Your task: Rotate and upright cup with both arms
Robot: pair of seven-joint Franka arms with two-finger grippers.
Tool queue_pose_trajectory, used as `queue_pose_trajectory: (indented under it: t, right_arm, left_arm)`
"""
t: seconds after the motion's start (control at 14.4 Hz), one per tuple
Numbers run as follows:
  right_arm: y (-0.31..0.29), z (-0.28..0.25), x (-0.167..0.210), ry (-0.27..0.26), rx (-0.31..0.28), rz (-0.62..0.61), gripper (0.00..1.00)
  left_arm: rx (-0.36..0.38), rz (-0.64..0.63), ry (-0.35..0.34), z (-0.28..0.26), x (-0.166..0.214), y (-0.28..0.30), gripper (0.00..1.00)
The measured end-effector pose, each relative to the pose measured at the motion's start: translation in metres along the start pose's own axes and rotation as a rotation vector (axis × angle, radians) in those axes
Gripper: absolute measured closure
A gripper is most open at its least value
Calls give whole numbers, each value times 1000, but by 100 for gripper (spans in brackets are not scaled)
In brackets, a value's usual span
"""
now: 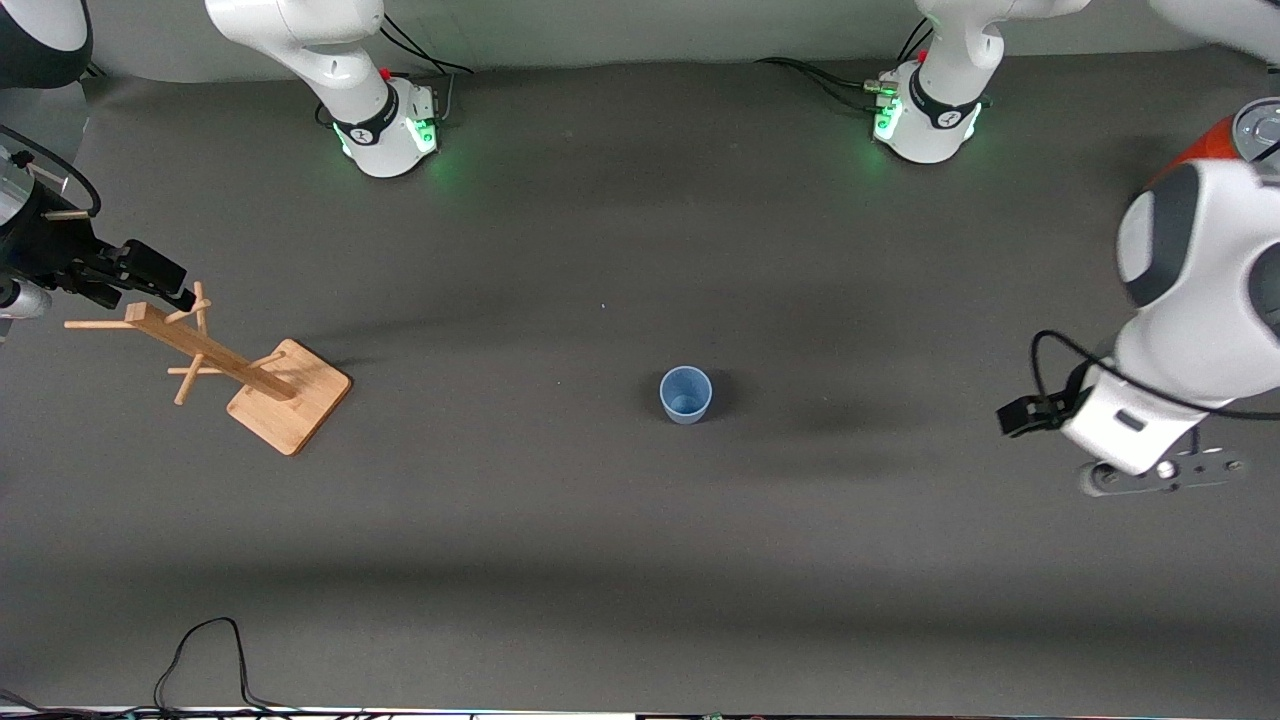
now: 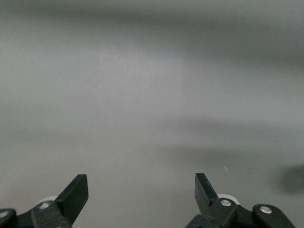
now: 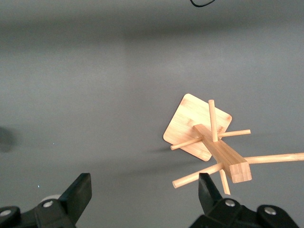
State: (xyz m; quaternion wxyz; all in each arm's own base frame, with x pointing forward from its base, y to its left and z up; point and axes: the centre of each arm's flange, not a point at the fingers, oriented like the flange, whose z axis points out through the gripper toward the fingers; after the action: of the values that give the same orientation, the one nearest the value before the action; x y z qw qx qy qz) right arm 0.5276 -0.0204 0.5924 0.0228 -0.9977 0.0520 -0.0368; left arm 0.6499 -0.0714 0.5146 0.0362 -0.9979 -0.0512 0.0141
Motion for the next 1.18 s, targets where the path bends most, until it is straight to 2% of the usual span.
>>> queue_pose_trajectory:
  t: [0.28,0.62,0.97,1.18]
  right_arm:
    - [1,0,-2,-21,-1,-4,0]
    - [1,1,-2,-24,-2,-12,0]
    - [0,4,-1,-30,-7,-77,0]
    - [-6,5,-1,-32,-9,-90,0]
  left_arm:
    - [-29,-23,-17,-30,-25,-25,0]
    - [-3,-48,-55,-23,-56,-54,0]
    - [-25,-96,-49,-37,-110,-115,0]
    - [-24,-83,-39,-39,-116,-106,0]
